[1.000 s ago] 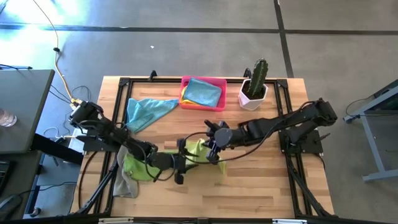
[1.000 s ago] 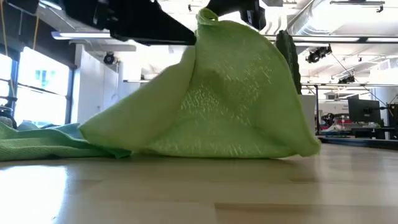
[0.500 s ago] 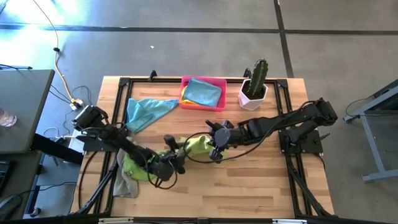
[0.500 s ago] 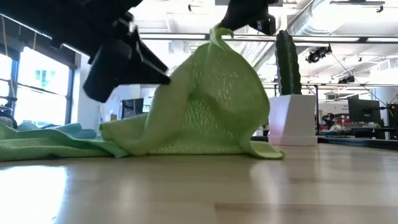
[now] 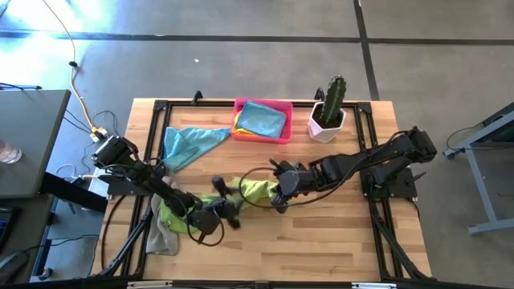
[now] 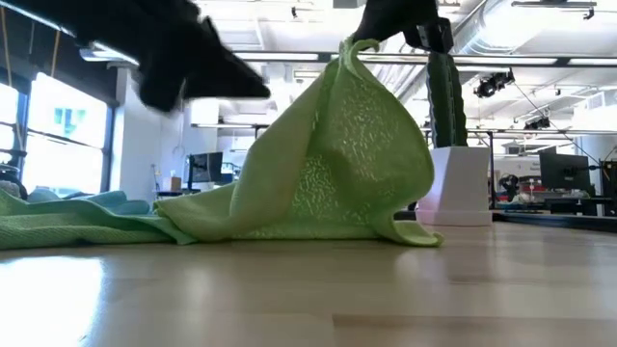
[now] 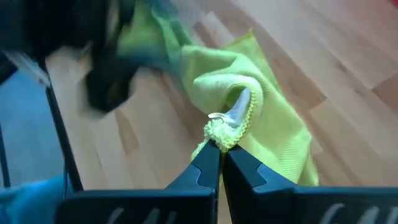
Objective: Fold microfiber towels
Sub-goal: Fold the light green microfiber cloth on the table
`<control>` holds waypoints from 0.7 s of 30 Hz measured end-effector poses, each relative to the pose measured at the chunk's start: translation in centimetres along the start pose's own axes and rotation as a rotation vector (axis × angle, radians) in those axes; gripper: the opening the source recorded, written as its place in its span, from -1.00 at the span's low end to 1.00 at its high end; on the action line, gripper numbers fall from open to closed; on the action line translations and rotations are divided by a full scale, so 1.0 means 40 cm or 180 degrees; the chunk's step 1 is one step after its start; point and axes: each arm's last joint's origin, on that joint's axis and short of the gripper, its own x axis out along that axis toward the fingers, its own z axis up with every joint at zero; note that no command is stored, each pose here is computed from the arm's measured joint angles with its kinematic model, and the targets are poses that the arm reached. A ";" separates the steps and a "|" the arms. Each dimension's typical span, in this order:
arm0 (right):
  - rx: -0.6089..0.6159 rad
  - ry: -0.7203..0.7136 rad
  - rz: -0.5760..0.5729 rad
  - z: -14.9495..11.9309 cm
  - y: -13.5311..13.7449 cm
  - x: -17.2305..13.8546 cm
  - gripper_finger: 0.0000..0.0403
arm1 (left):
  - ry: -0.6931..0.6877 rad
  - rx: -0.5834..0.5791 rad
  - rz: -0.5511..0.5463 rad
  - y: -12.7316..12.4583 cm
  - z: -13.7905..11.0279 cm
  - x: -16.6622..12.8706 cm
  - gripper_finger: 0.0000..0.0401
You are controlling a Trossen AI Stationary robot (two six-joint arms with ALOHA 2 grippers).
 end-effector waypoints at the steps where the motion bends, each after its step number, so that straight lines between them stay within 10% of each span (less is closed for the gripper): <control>1: 0.0046 -0.0027 -0.0002 0.005 -0.002 0.000 -1.00 | -0.0112 -0.0148 -0.0245 -0.004 0.010 -0.001 -0.21; 4: 0.0172 -0.0068 0.0039 0.015 -0.005 0.001 -1.00 | -0.0362 -0.0498 -0.0516 -0.001 0.036 0.004 -0.21; 21: 0.0351 -0.0291 0.0454 0.034 0.025 -0.003 -1.00 | -0.0306 -0.0999 0.0298 0.080 0.043 0.093 -0.21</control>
